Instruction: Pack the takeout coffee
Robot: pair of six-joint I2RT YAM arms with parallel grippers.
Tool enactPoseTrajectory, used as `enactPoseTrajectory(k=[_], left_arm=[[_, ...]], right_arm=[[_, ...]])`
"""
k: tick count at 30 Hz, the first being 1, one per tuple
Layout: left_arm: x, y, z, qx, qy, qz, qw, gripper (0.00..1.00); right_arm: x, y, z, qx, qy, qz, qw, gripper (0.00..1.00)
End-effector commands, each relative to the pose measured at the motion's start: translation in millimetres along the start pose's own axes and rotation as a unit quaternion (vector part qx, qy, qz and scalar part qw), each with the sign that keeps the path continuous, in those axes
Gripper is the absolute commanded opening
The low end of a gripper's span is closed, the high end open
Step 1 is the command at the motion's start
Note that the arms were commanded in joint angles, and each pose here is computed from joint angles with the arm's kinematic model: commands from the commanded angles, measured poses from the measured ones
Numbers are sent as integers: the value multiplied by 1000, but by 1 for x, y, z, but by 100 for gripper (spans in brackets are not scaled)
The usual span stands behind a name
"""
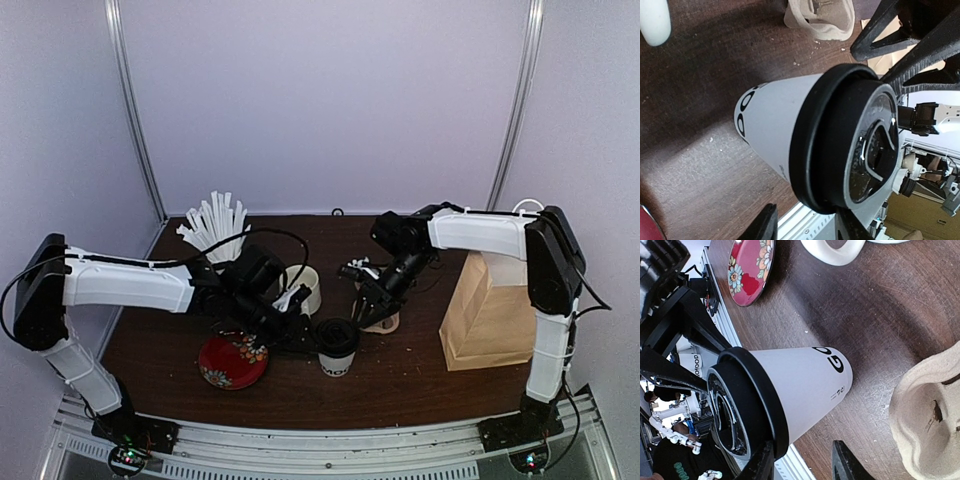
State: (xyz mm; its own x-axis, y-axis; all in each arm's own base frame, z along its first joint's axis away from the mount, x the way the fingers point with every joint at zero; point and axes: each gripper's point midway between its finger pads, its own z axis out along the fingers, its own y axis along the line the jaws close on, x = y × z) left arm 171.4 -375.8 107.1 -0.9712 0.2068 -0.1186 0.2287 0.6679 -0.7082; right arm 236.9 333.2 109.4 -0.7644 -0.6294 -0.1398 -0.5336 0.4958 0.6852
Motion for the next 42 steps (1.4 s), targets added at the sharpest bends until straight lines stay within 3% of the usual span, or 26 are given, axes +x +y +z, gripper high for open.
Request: enactPoseTrajectory(k=[1,9,14,17,19,21,25,28,31,36,42], left_arm=[[-6,50,-2,-115,-34,12,993,42],[-34,-45,-45,-22,-100,158,982,56],[-41,-59,-57,-25,-112,196,974,59],[-56,-67,-74,-50,-145,218,964,67],[-64,-78,-86,-58,-162,241,955,70],[-71,-85,-97,-69,-173,254,949,71],[-76,-82,-113,-106,-188,261,941,72],[-76,-70,-117,-121,-197,254,939,72],[-77,-56,-120,-132,-196,237,942,73],[-80,-41,-122,-155,-190,223,943,73],[-81,-38,-113,-154,-178,217,947,73]], right_arm=[[-3,-14,-4,51,-1,-11,999,40],[-19,29,-48,21,-60,-57,996,45],[-20,34,-56,22,-69,-65,995,47],[-23,39,-66,29,-76,-83,993,48],[-29,49,-87,42,-93,-112,988,50],[-47,74,-131,54,-148,-146,977,55],[-78,125,-235,74,-293,-163,939,68],[-91,139,-293,110,-385,-135,907,83],[-97,151,-334,114,-447,-109,881,88],[-100,169,-366,95,-496,-97,858,88],[-97,191,-375,47,-506,-102,855,88]])
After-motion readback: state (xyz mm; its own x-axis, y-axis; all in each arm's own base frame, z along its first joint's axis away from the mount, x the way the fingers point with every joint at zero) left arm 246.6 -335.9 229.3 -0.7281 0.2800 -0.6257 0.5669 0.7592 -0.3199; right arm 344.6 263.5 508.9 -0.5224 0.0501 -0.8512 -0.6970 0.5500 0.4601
